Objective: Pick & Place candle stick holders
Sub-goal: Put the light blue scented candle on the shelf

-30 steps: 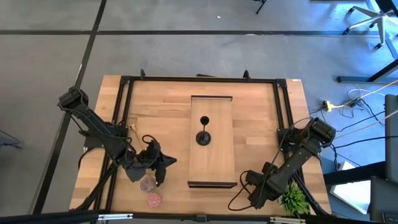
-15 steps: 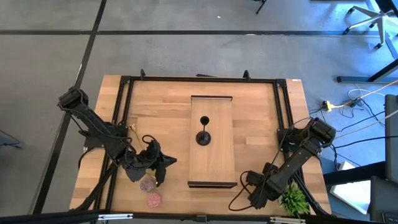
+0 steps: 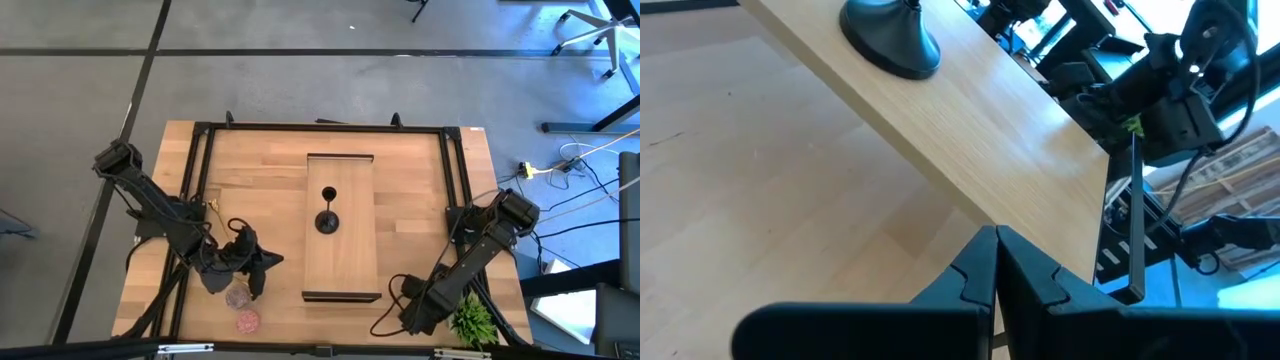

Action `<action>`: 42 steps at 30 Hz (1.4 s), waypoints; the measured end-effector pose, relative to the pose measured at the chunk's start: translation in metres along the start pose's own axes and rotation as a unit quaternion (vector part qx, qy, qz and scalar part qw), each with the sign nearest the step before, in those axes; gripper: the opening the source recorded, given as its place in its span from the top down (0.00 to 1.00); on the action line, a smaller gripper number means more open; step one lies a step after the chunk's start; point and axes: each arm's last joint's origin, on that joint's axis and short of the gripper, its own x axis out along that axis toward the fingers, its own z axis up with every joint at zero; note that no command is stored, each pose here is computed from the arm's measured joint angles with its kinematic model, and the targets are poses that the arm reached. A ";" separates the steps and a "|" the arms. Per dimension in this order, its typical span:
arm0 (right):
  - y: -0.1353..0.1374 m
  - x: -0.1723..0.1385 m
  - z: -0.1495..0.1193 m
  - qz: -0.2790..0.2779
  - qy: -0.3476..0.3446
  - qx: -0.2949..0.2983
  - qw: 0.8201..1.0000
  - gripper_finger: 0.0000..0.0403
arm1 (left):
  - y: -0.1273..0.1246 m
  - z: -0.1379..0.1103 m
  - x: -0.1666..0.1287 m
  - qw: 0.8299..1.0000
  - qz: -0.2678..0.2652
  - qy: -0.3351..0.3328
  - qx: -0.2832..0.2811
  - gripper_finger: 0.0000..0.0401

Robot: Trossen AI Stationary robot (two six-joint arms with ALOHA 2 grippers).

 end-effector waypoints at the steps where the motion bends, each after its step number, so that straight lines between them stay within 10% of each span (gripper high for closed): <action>1: 0.000 -0.005 -0.001 -0.006 0.001 -0.006 1.000 0.28 | 0.000 0.000 -0.001 1.000 -0.001 0.000 0.001 1.00; 12: -0.004 -0.102 -0.002 -0.055 -0.058 -0.092 0.992 0.28 | -0.003 -0.006 -0.008 1.000 -0.006 -0.009 0.008 1.00; 20: -0.011 -0.186 0.007 0.045 -0.214 -0.119 0.969 0.28 | -0.005 -0.009 -0.014 1.000 -0.009 -0.026 0.010 1.00; 42: -0.076 -0.223 0.104 0.084 -0.230 0.133 0.960 0.28 | -0.011 -0.021 -0.035 0.997 -0.021 -0.076 0.005 1.00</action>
